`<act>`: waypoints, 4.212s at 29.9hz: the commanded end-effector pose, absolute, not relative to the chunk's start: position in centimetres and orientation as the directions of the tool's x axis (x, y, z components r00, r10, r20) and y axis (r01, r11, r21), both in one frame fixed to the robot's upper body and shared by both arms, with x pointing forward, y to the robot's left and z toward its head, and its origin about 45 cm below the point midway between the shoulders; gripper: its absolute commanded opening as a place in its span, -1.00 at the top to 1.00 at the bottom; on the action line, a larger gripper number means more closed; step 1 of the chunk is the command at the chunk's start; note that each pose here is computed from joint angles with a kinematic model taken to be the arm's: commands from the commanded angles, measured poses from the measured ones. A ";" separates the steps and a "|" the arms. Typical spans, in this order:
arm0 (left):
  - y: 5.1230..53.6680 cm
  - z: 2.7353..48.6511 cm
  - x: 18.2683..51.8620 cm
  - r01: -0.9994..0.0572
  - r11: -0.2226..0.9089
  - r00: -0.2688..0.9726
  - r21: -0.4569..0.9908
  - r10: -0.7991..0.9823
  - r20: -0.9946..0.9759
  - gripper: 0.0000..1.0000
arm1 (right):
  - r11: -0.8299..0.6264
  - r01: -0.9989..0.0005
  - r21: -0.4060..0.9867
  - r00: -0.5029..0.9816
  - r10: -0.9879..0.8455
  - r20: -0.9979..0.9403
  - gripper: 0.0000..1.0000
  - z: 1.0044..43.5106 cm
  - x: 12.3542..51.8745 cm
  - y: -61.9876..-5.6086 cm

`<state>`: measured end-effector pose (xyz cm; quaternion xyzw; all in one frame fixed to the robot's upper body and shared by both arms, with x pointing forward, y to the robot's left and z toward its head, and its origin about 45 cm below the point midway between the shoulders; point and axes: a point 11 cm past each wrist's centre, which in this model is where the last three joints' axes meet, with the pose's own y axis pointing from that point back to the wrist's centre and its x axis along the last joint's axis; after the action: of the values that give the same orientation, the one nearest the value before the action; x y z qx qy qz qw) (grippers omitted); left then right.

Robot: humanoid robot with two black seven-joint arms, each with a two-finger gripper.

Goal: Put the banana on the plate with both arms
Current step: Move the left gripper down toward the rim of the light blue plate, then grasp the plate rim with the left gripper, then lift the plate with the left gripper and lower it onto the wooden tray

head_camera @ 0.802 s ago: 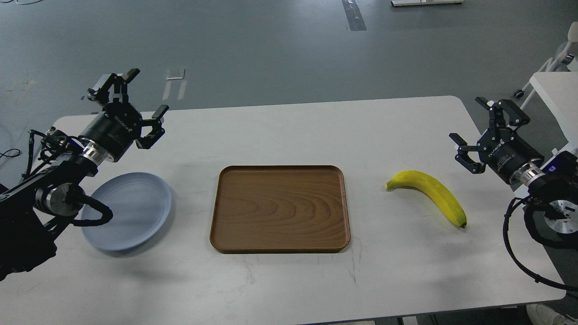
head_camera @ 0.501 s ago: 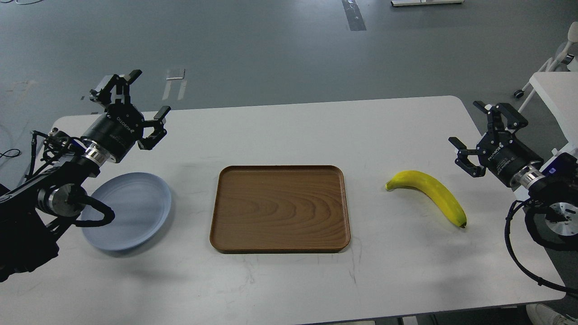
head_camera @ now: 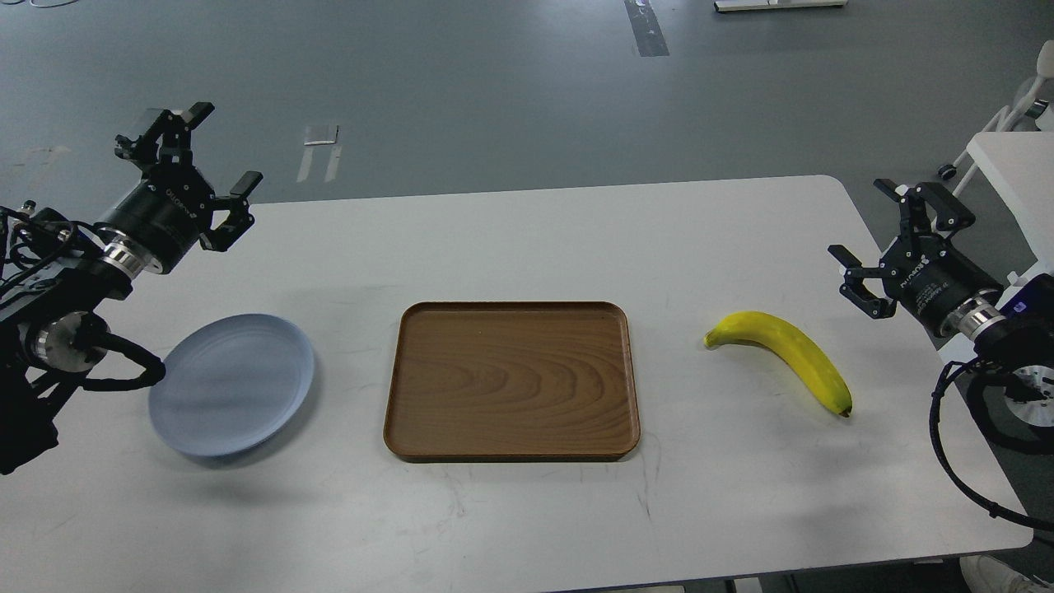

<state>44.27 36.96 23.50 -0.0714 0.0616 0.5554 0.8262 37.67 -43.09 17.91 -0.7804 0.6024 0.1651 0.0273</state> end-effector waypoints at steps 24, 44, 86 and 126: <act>37.5 25.3 35.8 -0.550 0.535 0.717 0.641 -0.089 0.691 -0.99 | -0.281 -0.948 0.148 0.228 -0.927 -0.297 -1.00 18.0 38.0 -42.5; 47.5 16.5 32.5 -0.584 0.255 0.782 0.770 -0.079 0.619 -0.98 | -0.281 -0.948 0.146 0.229 -0.927 -0.297 -1.00 18.1 38.1 -42.5; 48.2 14.6 32.0 -0.591 0.241 0.798 0.770 0.032 0.602 1.00 | -0.277 -0.950 0.145 0.225 -0.928 -0.297 -1.00 18.2 37.9 -42.8; 14.7 17.4 42.5 -0.281 0.628 0.724 0.726 -0.357 0.590 1.00 | -0.200 -0.968 0.150 0.164 -0.960 -0.227 -1.00 20.0 37.1 -47.1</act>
<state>42.38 15.30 18.20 0.4262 -0.3734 -0.0224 0.8236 37.10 -46.93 19.82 -0.7635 0.6308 0.1381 0.0148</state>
